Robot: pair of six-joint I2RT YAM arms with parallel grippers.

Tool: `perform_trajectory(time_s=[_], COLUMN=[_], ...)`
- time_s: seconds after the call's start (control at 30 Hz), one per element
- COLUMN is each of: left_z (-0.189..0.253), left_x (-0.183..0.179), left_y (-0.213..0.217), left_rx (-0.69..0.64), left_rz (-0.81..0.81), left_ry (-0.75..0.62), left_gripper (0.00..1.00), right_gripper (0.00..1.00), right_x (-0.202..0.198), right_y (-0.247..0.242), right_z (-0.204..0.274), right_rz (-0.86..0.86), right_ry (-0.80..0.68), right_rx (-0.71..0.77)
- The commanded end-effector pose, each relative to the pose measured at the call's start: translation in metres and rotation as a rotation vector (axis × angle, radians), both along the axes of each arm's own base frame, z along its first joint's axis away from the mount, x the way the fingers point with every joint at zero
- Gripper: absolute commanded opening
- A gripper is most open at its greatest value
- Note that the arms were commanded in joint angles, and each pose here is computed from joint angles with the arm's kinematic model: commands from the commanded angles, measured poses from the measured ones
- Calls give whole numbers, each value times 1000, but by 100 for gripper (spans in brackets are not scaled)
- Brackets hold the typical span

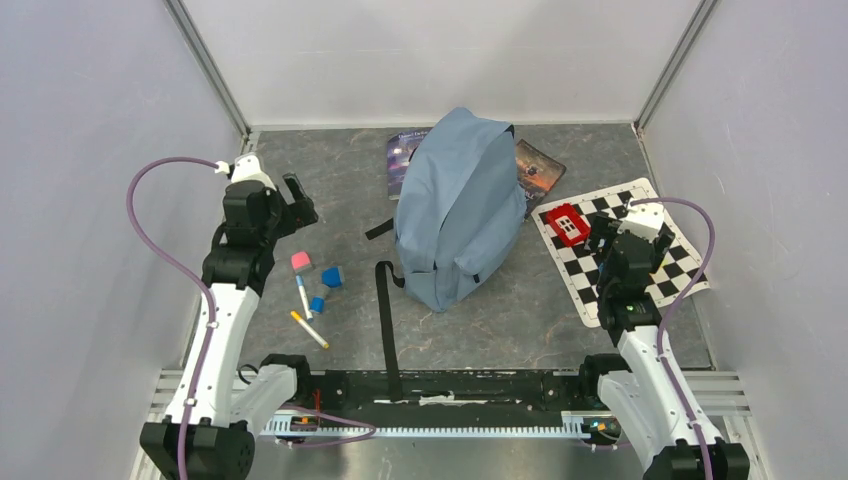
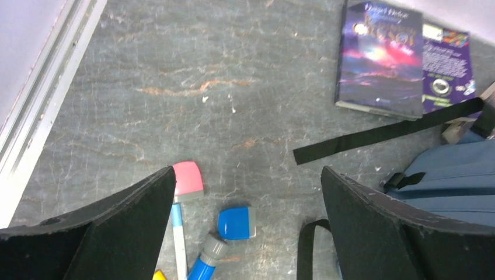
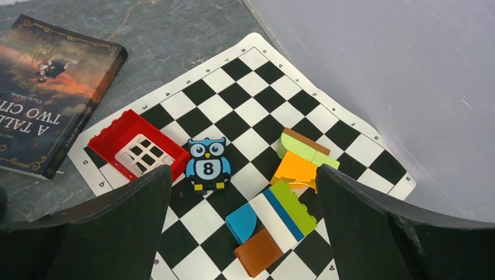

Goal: Pack the student bag
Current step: Adjust the student bag at the center of the board.

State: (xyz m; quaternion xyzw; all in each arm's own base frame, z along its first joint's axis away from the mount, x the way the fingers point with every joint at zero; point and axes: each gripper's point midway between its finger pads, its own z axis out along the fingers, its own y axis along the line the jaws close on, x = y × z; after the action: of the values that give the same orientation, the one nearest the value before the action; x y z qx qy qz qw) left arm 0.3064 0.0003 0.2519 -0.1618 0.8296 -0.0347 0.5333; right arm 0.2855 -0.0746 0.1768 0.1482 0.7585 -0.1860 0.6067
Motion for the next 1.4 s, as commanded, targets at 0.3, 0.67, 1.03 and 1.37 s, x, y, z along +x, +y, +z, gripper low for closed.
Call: perform_trajectory(time_s=[0.3,0.67,1.03,1.37], left_z=[41,118,136,118], left_x=[-2,-51,-97,-113], left_y=[-15,-154,-248,-301], left_rx=[9,-96,-55,126], left_rz=[-90,-603,-800,-671], left_ry=[-13,-182,-292,-319], left_gripper=[100,100,100,100], right_gripper=[98,98,98,98], right_x=[8,13,12,-1], right_y=[17,46,75,72], right_z=[23,16,-9,-25], right_rz=[74,242,387,377], right_ry=[-39,28,19,84], right_rx=[71,114,189,182])
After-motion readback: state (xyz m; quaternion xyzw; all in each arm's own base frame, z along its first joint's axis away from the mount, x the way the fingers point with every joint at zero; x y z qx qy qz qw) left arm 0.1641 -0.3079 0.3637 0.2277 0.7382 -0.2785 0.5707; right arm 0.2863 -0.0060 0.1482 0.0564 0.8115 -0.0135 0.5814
